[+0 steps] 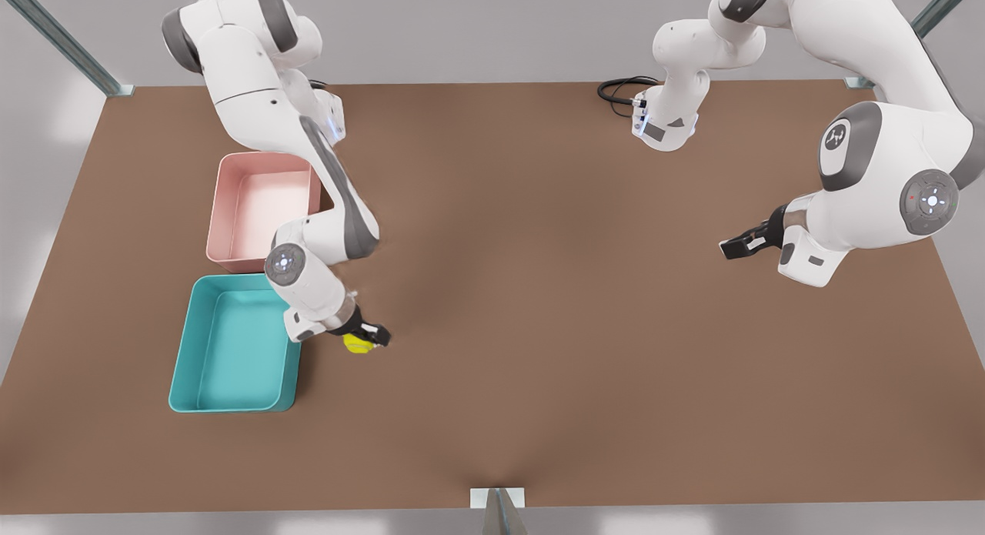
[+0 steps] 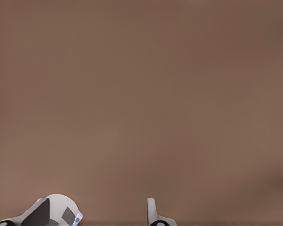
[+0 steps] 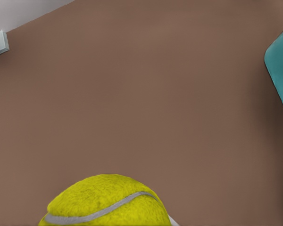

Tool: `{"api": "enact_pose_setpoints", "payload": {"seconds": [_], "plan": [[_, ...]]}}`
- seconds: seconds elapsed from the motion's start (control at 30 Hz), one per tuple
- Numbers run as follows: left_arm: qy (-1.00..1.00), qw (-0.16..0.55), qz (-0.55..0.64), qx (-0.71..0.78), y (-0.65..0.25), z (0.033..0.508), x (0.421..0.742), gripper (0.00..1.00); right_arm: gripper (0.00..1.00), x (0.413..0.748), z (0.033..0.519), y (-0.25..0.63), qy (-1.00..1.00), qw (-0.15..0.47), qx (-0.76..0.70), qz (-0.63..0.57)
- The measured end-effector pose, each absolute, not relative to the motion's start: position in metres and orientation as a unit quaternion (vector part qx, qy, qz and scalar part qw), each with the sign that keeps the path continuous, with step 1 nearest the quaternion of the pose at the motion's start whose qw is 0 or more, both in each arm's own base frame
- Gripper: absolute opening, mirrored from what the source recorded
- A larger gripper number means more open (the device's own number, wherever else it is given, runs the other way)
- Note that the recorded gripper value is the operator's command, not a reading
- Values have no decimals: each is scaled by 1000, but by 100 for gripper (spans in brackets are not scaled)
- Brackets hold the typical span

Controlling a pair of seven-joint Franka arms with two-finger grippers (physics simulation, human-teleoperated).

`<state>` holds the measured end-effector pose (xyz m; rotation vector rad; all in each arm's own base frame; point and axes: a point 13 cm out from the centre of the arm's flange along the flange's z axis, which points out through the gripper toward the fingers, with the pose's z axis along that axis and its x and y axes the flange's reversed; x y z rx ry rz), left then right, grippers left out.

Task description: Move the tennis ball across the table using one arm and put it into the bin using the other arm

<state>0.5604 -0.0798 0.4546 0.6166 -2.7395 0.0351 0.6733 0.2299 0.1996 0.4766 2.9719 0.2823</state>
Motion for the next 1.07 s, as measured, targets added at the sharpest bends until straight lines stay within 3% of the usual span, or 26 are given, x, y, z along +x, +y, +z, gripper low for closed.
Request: {"api": "enact_pose_setpoints", "payload": {"seconds": [0.2,0.33,0.37,0.4,0.6,0.77,0.9,1.0,1.07], "plan": [[-957,196,16,215,-84,445,553,100,48,721,207,58,981,39,176,66],[-952,212,24,219,-80,444,549,100,48,724,187,-23,987,22,151,41],[-951,213,28,220,-75,444,549,100,59,720,176,-30,989,13,140,37],[-951,215,30,221,-71,445,549,100,100,715,166,-34,991,3,128,34],[-952,221,36,209,-70,446,546,100,100,698,132,-42,997,-31,68,27],[-953,223,37,200,-73,447,544,100,100,699,161,0,999,-38,-5,18],[-956,224,34,188,-81,446,542,100,100,727,294,16,999,6,-43,0],[-957,224,32,181,-85,446,541,100,100,676,420,5,998,23,-56,-19],[-957,224,32,179,-85,446,541,100,100,639,451,-7,998,9,-54,-23]]}}
